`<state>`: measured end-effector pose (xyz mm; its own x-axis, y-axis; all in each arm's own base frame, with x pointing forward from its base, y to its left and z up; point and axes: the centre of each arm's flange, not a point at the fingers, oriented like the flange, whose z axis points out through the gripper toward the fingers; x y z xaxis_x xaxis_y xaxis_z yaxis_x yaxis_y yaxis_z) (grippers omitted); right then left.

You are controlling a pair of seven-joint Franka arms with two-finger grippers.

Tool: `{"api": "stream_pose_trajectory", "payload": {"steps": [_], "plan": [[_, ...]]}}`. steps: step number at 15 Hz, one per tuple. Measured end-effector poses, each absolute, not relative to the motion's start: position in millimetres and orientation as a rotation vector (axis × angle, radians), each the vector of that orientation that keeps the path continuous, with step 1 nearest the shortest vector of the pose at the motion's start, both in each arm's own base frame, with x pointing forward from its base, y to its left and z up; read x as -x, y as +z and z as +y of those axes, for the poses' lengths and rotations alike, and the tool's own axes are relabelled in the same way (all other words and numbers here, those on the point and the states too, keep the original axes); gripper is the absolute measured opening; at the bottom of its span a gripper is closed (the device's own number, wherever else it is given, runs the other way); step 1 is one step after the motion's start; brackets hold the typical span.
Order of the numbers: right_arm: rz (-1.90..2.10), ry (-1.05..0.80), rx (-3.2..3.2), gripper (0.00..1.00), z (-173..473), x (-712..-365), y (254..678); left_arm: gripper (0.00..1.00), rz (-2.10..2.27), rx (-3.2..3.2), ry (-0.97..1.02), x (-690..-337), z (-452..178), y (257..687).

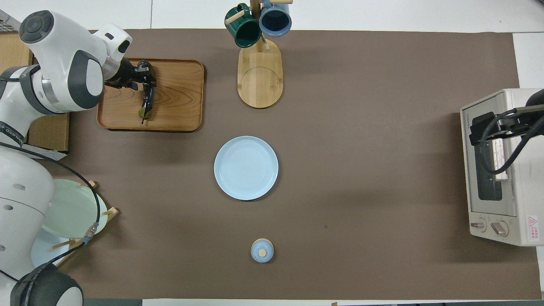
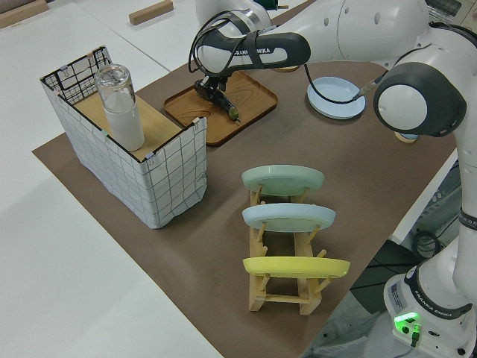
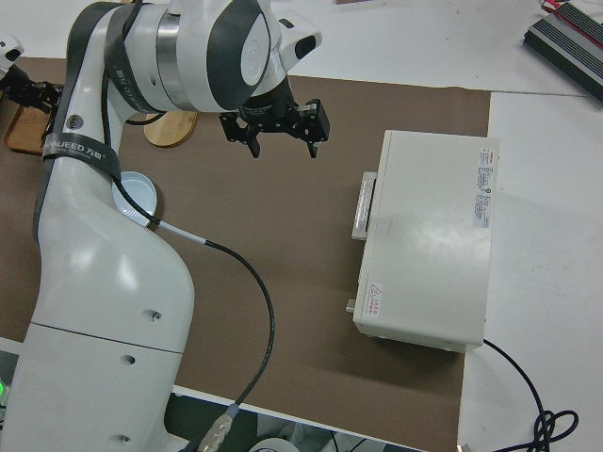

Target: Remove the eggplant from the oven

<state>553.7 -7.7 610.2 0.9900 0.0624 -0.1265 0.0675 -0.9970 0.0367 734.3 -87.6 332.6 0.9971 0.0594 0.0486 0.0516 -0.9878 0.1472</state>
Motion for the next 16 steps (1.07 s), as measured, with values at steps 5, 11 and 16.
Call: {"api": "stream_pose_trajectory", "payload": {"steps": [5, 11, 16], "plan": [[0.078, -0.186, -3.102, 1.00, -14.8, -552.8, 613.4, 1.00, 0.128, -2.982, 0.121, -720.7, -66.6, 420.9], [0.061, -0.178, -3.108, 1.00, -20.7, -550.9, 616.6, 1.00, 0.155, -3.012, 0.043, -648.3, -25.3, 570.2], [0.061, -0.176, -3.109, 1.00, -20.6, -550.4, 617.4, 1.00, 0.114, -3.050, -0.061, -583.8, -28.5, 631.6]]}}
